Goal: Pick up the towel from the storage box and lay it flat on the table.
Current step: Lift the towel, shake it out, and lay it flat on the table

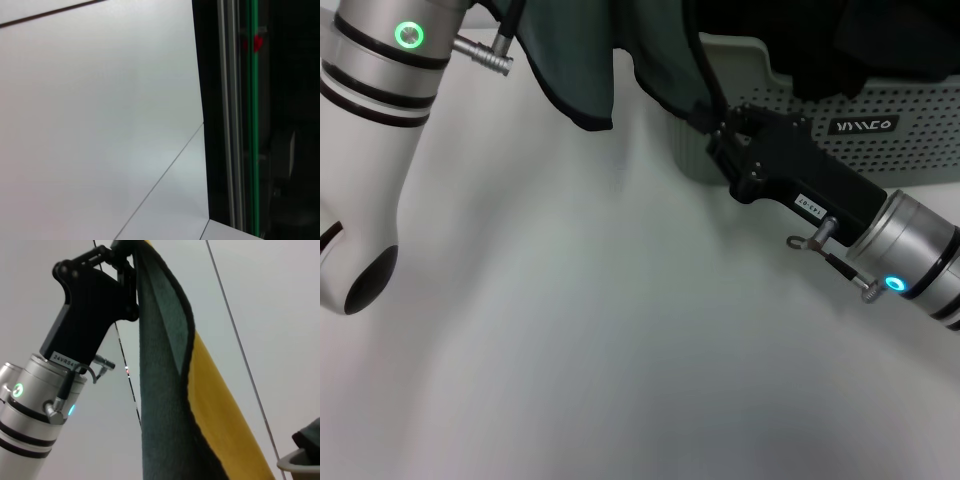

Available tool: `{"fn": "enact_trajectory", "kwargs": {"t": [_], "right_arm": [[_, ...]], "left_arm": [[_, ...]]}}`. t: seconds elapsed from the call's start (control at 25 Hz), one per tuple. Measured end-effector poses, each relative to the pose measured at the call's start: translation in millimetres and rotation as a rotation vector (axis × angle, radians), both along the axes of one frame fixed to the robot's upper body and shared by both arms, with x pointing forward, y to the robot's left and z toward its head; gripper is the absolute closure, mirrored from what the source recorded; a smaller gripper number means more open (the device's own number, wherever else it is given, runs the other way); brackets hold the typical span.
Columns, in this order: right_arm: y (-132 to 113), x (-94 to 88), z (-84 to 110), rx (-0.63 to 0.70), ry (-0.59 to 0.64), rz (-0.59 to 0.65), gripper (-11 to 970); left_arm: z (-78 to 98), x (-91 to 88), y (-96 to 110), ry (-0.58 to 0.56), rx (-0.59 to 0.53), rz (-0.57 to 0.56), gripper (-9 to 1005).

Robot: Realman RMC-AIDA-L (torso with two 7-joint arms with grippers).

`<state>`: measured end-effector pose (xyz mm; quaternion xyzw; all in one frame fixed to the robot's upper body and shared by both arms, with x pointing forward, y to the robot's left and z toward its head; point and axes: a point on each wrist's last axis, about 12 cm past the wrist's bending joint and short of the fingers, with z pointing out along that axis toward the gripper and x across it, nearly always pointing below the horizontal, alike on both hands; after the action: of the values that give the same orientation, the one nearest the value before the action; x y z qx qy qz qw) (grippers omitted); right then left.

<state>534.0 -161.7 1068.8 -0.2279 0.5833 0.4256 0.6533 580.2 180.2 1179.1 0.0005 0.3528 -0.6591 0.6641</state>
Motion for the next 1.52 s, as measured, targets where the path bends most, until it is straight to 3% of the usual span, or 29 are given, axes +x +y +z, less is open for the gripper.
{"fn": "enact_trajectory", "kwargs": {"t": [0.36,0.56,0.8,1.12,1.36,1.4,1.52], "right_arm": [[-4,-3.0,0.0,0.012,-0.016,-0.011,943],[-7,-1.7,3.8,0.023,-0.036,-0.003,944],[-35,17.0,29.7,0.101,-0.094,0.059,944],[-47,43.6,69.0,0.122,-0.135,0.189,944],[-57,64.4,99.3,0.097,-0.158,0.223,944],[-57,74.2,115.7,0.087,-0.182,0.232,944],[-55,84.2,132.7,0.071,-0.198,0.246,943]], "left_arm": [[-4.9,-0.7,5,0.017,0.006,0.017,987],[-33.1,-11.6,28,0.112,0.04,0.078,987],[-76.1,-47.3,64,0.245,0.067,0.182,987],[-109.2,-83.2,84,0.352,0.149,0.2,951],[-125.8,-89.5,74,0.413,0.287,0.108,887],[-128.1,-90.0,71,0.415,0.318,0.097,883],[-133.1,-91.5,65,0.408,0.39,0.083,873]]}}
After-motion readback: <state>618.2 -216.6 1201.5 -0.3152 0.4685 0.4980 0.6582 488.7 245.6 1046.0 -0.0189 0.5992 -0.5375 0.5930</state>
